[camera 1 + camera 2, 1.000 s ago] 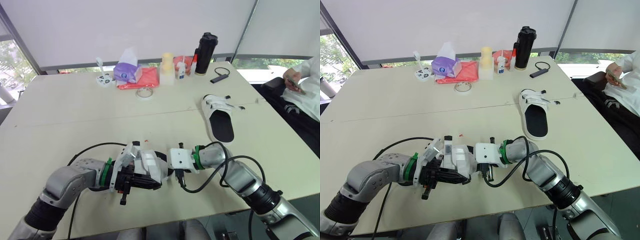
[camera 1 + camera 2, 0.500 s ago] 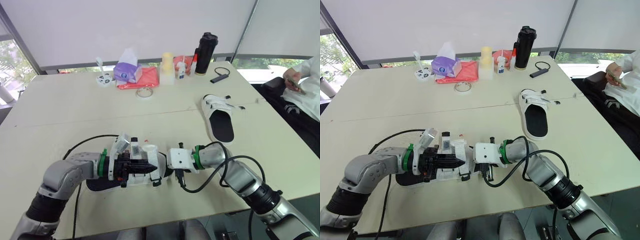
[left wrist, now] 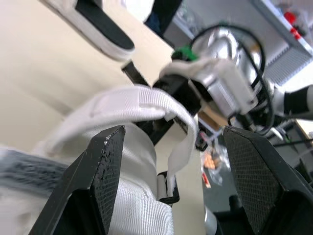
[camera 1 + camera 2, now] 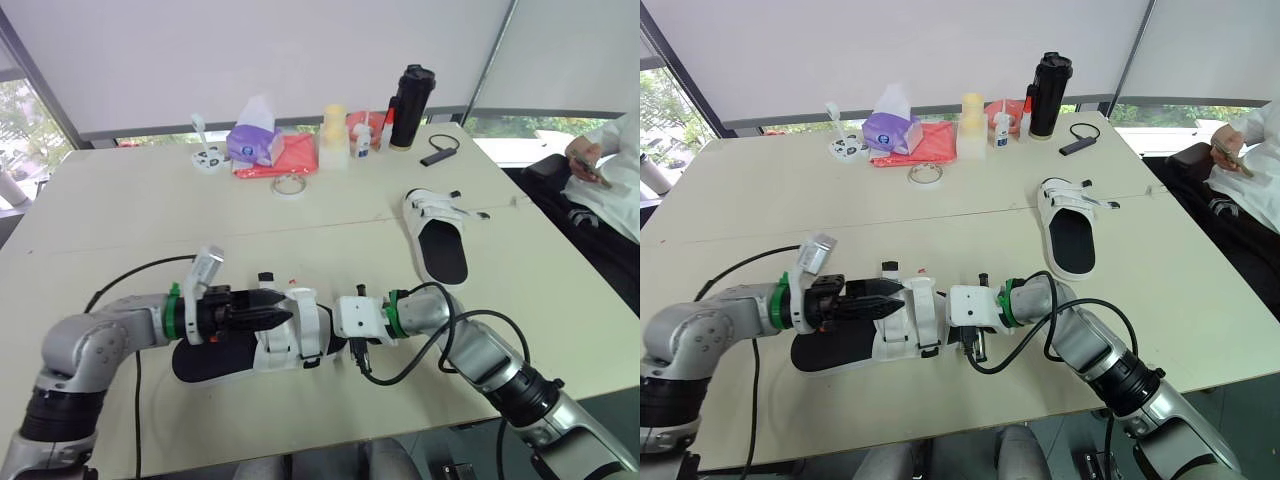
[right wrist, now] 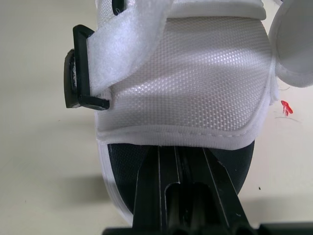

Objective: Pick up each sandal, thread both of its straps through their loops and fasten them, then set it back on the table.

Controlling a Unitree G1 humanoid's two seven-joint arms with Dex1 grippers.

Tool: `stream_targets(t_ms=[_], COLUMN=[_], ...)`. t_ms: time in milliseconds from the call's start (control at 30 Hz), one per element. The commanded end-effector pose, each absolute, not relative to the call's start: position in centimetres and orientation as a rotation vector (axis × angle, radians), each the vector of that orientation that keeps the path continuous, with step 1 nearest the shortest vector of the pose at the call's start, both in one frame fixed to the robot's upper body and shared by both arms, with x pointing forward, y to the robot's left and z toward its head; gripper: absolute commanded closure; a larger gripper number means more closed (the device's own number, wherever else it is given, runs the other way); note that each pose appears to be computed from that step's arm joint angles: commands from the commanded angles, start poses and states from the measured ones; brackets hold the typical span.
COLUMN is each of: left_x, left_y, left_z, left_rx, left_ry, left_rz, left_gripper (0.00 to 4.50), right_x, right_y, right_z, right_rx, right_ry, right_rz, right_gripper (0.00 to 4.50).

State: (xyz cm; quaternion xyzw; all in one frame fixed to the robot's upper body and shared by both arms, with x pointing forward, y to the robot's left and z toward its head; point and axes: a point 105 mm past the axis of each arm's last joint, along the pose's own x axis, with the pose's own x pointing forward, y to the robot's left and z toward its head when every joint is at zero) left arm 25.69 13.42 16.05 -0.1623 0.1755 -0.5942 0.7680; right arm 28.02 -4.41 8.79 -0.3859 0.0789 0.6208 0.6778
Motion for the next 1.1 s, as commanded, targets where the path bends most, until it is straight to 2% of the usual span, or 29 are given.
stream_targets(t_ms=[33,167,333,500,767,1100], left_x=[23.7,21.1,19.8,18.6,18.6,19.1], left_y=[12.9,13.2,14.0,13.5,11.5,10.5], left_z=[17.8,17.5,16.6,13.2,9.7,8.1], left_rx=[-0.36,-0.351,-0.346,-0.249,-0.085,-0.08], left_ry=[0.371,0.472,0.555,0.621,0.455,0.358], left_rz=[-1.393,-1.465,-1.472,-1.452,-1.413,-1.352], left_gripper=[1.23,1.23,1.23,1.23,1.23,1.23], right_x=[28.5,28.4,28.0,27.9,27.7,27.8], right_y=[-6.3,-6.3,-6.5,-6.4,-6.4,-6.4], right_z=[5.3,5.3,4.9,5.0,5.1,5.2], right_rx=[-0.9,-0.896,-0.892,-0.886,-0.884,-0.886], right_ry=[0.353,0.356,0.367,0.367,0.371,0.371], right_rz=[1.354,1.356,1.363,1.366,1.368,1.37], right_gripper=[4.5,4.5,4.5,4.5,4.5,4.5])
